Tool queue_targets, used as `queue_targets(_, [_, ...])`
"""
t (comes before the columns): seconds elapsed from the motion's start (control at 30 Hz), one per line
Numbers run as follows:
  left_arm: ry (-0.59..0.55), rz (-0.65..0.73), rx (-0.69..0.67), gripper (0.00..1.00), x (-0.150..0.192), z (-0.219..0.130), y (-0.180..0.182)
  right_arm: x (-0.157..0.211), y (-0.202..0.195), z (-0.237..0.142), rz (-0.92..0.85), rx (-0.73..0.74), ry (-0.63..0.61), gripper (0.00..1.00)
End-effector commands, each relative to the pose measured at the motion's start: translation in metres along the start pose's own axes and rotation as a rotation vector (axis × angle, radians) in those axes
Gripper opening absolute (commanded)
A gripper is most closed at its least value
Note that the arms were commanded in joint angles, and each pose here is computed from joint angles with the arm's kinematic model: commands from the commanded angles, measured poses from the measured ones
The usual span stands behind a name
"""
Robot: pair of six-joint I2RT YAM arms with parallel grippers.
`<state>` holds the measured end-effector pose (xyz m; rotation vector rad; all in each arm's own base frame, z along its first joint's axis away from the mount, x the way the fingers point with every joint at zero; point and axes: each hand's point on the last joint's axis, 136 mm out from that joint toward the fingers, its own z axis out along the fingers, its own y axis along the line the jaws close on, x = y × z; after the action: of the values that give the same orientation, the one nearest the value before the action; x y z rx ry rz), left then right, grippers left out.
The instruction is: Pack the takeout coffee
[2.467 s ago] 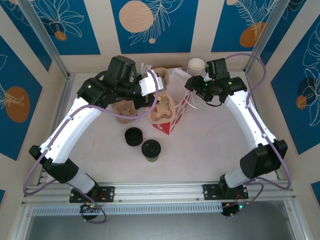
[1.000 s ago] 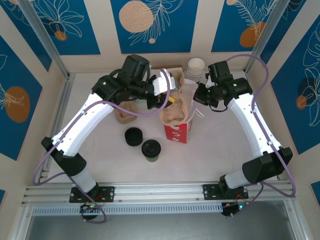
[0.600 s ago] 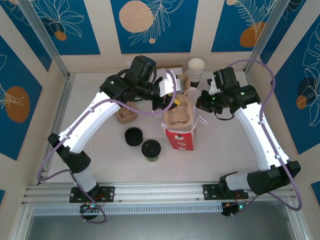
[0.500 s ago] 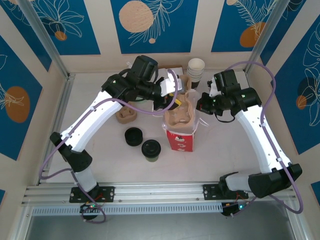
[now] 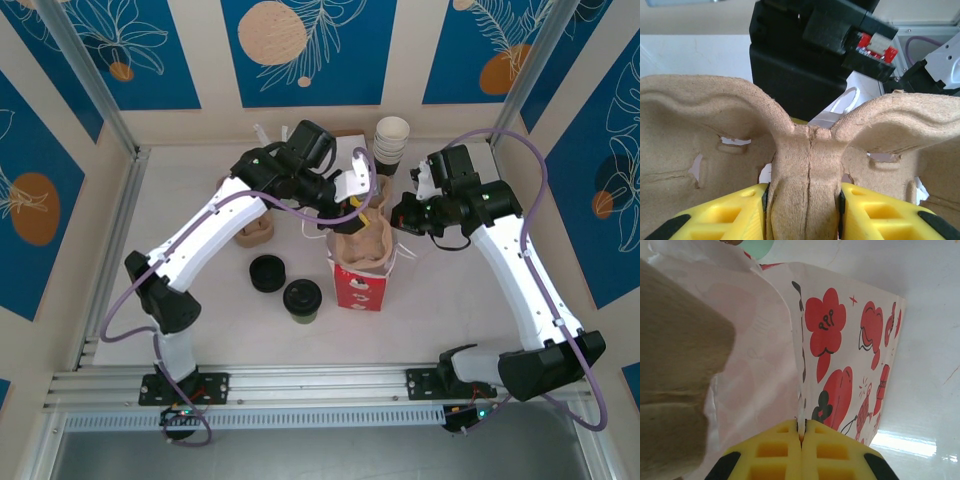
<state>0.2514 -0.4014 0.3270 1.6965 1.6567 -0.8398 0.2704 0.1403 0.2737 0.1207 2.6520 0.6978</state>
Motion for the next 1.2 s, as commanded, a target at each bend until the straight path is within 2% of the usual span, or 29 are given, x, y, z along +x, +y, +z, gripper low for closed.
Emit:
queue_targets(0.0, [0.024,0.004,0.058,0.38,0.006,0.010,-0.009,0.006,0.009,-0.006,-0.032,-0.049,0.002,0.00])
queue_targets(0.57, [0.131,0.004,0.045,0.37,0.039,0.041,0.012,0.005,0.013,-0.014,-0.029,-0.086,-0.023,0.01])
queue_targets(1.0, [0.153,0.008,0.072,0.37,0.050,0.048,0.008,0.002,0.000,-0.013,0.015,-0.056,-0.034,0.01])
queue_targets(1.17, [0.147,0.012,0.087,0.37,0.050,0.049,0.003,-0.006,-0.008,-0.018,0.050,-0.029,-0.074,0.01])
